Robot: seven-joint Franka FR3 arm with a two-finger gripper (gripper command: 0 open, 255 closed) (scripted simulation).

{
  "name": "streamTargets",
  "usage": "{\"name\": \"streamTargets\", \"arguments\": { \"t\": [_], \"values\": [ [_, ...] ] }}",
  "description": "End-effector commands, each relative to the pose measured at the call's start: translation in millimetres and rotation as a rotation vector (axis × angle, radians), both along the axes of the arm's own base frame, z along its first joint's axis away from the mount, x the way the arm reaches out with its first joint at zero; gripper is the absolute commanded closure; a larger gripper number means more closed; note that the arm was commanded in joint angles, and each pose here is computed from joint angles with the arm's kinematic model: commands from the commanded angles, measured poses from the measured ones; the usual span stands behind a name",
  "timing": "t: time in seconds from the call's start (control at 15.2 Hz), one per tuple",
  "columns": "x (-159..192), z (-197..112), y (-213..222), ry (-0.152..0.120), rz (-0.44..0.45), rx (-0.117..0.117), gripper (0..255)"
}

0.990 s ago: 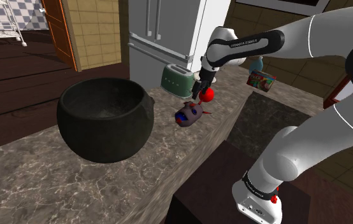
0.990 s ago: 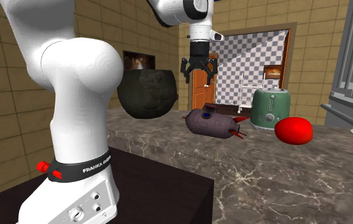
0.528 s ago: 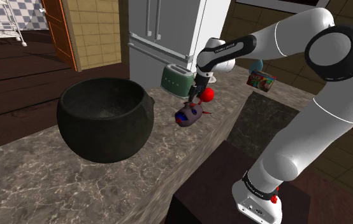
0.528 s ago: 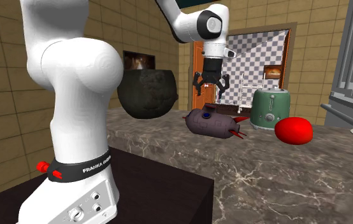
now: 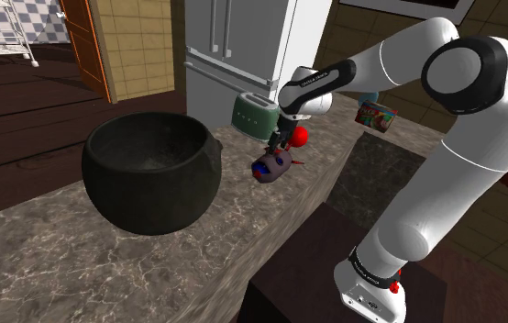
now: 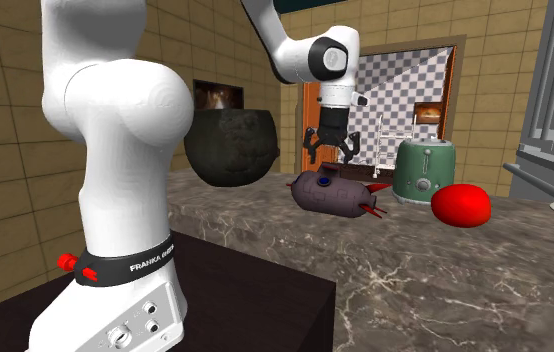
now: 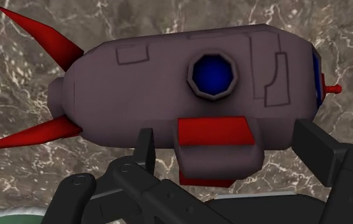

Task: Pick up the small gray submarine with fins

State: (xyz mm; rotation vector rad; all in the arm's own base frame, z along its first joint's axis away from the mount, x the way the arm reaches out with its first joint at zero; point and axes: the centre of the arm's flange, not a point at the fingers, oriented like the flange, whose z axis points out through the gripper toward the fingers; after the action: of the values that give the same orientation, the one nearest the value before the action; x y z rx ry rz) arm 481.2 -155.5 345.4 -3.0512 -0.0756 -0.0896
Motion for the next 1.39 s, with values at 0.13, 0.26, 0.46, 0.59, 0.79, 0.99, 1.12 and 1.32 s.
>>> {"name": "streamTargets", "arguments": {
  "t": [0.13,0.26,0.46,0.59,0.79,0.99,1.12,1.32],
  "values": [
    [0,-2,0,-0.001,0.0,0.0,255],
    [0,-2,0,-0.001,0.0,0.0,255],
    [0,-2,0,-0.001,0.0,0.0,255],
    [0,-2,0,-0.001,0.0,0.0,255],
    [0,14,0,-0.001,0.0,0.0,255],
    [0,30,0,-0.001,0.0,0.0,255],
    [0,41,0,-0.001,0.0,0.0,255],
    [0,57,0,-0.001,0.0,0.0,255]
  ]
}}
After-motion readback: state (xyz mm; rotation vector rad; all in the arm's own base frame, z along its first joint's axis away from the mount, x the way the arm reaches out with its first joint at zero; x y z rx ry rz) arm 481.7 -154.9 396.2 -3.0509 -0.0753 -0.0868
